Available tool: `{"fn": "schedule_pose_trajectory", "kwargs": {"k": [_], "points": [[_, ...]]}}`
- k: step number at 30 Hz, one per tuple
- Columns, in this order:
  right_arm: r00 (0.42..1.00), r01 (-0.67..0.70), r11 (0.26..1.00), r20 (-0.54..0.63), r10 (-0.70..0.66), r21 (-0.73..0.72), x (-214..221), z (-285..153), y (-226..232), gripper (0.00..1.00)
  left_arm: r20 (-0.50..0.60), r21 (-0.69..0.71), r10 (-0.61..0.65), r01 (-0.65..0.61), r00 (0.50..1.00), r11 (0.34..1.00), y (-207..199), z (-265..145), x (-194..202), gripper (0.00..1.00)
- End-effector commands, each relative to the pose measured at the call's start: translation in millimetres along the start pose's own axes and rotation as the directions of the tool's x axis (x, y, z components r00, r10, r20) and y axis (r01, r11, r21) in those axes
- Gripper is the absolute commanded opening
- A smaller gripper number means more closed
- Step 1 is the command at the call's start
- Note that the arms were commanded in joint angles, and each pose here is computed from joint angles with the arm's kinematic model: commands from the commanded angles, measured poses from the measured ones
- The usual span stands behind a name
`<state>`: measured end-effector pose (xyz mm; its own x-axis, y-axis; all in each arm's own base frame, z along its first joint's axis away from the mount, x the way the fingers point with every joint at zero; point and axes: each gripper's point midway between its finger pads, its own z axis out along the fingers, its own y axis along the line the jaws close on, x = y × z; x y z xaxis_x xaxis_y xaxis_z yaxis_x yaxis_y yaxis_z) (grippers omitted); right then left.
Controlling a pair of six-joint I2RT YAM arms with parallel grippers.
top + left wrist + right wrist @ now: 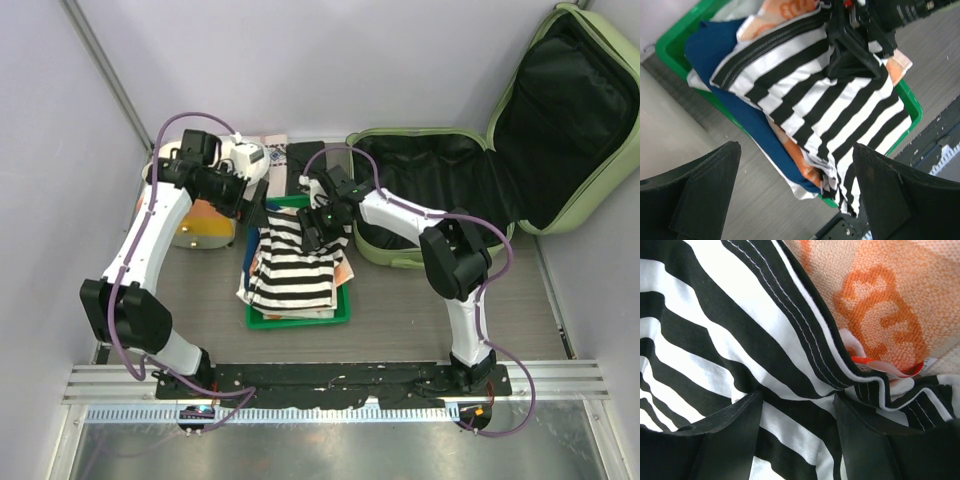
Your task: Open, take out, and arrange the luggage
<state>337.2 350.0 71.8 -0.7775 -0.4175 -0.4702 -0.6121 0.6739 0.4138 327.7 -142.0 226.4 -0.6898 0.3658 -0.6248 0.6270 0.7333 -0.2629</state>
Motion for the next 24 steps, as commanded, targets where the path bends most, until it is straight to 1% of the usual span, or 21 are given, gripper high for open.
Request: {"fn": "schedule_pose_trajectory", "kwargs": {"k": [1,2,4,5,6,7,8,9,10,11,13,14,15,17,18,21,22,23,24], "points": [[0.999,0.039,0.998,0.036,-0.037,-0.057,-5,-23,21,0.65,-0.037,0.032,0.046,-0.045,0.998,0.999,-16,-18,22,0.97],[0.998,0.043,0.996,0.048,-0.04,-0.078,-10,-29,27,0.65,-0.047,0.065,0.056,-0.053,0.997,0.996,-22,-18,27,0.95],[0.991,0.038,0.994,0.131,-0.024,-0.106,-40,-53,28,0.66,-0.112,0.12,0.094,-0.08,0.989,0.99,-35,-19,43,0.93],[0.987,0.029,0.992,0.161,-0.008,-0.124,-52,-62,30,0.66,-0.145,0.132,0.154,-0.135,0.977,0.982,-35,-17,52,0.89],[0.975,0.051,0.987,0.22,-0.016,-0.151,-75,-80,35,0.66,-0.187,0.168,0.202,-0.172,0.961,0.971,-48,-14,62,0.86],[0.967,0.042,0.989,0.255,-0.005,-0.139,-89,-91,24,0.66,-0.21,0.189,0.236,-0.198,0.949,0.962,-54,-12,68,0.83],[0.949,0.068,0.99,0.314,-0.025,-0.126,-112,-108,23,0.66,-0.234,0.218,0.285,-0.235,0.93,0.947,-59,-8,78,0.78],[0.94,0.079,0.991,0.338,-0.039,-0.105,-122,-115,17,0.66,-0.242,0.249,0.332,-0.273,0.911,0.929,-71,-3,82,0.76],[0.939,0.077,0.993,0.342,-0.044,-0.084,-128,-111,7,0.66,-0.237,0.272,0.356,-0.29,0.904,0.918,-76,0,84,0.72],[0.924,0.112,0.993,0.373,-0.088,-0.044,-141,-120,2,0.66,-0.221,0.283,0.376,-0.309,0.9,0.908,-78,5,86,0.71],[0.922,0.101,0.995,0.375,-0.094,0.002,-148,-112,-13,0.66,-0.202,0.311,0.419,-0.348,0.885,0.885,-86,14,88,0.67],[0.923,0.095,0.995,0.373,-0.092,0.01,-152,-101,-21,0.65,-0.2,0.314,0.443,-0.371,0.874,0.874,-86,21,90,0.65],[0.924,0.085,0.996,0.372,-0.084,0.015,-154,-92,-26,0.65,-0.205,0.333,0.492,-0.413,0.846,0.848,-93,29,93,0.64],[0.926,0.07,0.997,0.368,-0.077,0.034,-158,-70,-42,0.62,-0.226,0.326,0.535,-0.454,0.814,0.829,-92,39,98,0.61],[0.927,0.068,0.997,0.368,-0.078,0.04,-160,-63,-47,0.62,-0.243,0.342,0.544,-0.453,0.803,0.823,-95,47,102,0.6],[0.925,0.123,0.99,0.352,-0.142,0.076,-162,-43,-58,0.62,-0.275,0.346,0.52,-0.421,0.808,0.838,-92,59,107,0.57],[0.927,0.132,0.988,0.342,-0.151,0.079,-160,-37,-61,0.63,-0.319,0.343,0.495,-0.389,0.808,0.855,-87,67,113,0.55],[0.927,0.137,0.988,0.342,-0.155,0.077,-162,-36,-62,0.63,-0.349,0.35,0.476,-0.359,0.808,0.865,-86,67,118,0.53],[0.935,0.133,0.989,0.324,-0.147,0.067,-157,-25,-65,0.64,-0.368,0.361,0.458,-0.329,0.809,0.872,-86,69,122,0.51]]}}
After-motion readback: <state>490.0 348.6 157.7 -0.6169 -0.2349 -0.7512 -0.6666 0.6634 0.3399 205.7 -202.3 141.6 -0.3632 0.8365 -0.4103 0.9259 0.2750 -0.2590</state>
